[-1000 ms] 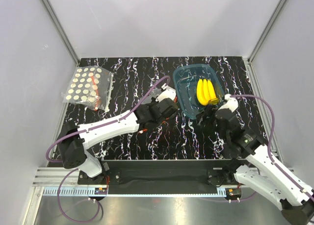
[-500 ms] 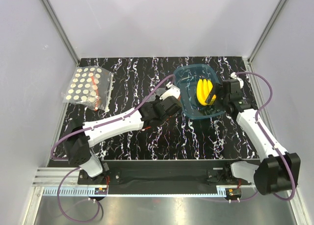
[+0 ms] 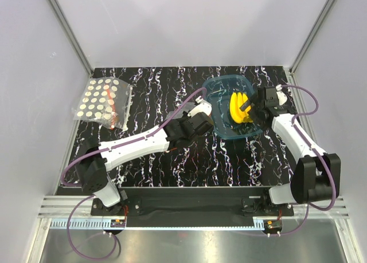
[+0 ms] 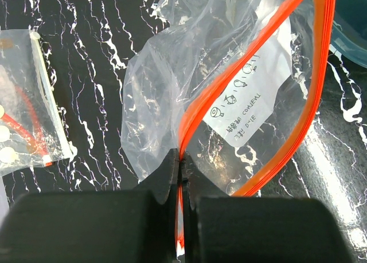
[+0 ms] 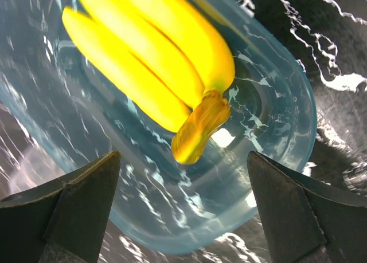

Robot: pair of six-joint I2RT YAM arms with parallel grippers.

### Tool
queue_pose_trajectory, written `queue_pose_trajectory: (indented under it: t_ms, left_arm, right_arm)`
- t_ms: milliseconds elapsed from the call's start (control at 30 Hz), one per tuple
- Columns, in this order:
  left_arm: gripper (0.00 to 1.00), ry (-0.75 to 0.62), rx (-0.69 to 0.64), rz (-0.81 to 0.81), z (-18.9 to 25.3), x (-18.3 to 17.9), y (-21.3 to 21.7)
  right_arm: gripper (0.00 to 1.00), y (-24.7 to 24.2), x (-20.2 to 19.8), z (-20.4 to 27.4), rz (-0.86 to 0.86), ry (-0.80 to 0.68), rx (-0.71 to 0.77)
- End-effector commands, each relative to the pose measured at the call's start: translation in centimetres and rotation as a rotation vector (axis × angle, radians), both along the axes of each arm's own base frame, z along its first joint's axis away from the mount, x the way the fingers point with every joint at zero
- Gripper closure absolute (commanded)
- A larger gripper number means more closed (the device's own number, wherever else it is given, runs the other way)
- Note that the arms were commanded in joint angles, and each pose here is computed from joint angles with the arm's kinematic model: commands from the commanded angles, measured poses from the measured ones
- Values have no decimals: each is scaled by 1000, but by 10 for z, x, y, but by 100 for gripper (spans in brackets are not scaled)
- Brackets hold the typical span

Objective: Place the food in the zip-top bag and seal the zipper
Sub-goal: Pick up the fake fruit from the bin.

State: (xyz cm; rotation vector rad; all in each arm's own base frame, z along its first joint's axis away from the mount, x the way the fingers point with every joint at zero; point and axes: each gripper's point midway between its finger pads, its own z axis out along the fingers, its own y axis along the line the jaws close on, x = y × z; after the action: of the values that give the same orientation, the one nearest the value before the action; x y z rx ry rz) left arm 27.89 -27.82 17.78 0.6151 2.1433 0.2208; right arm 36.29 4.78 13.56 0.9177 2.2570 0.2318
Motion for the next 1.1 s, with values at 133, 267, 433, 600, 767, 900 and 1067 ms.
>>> queue_pose_trajectory:
  t_ms: [133,267,433,600,767,900,1067]
  left_arm:
    - [100,-32,-87,-17,23,4,-16]
    - [100,-37,-95,-17,25,5,-17]
    - [100,-40,-94,-17,26,6,-16]
    - [100,-41,-95,-15,27,8,-15]
    - [100,-42,-98,-10,28,10,-11]
    - [100,-31,-105,-14,27,10,-10]
    - [100,-12,-115,-14,25,12,-7]
  right_arm:
    - [2,-17,28,10,-276,-108,77]
    - [4,-18,39,-8,-321,-68,85]
    - [6,-13,41,-24,-339,-49,127]
    - [47,-13,45,-24,-316,-82,119]
    - [88,-12,46,8,-264,-145,106]
    - [100,-7,42,51,-138,-214,62]
    - [100,9,20,102,69,-305,42]
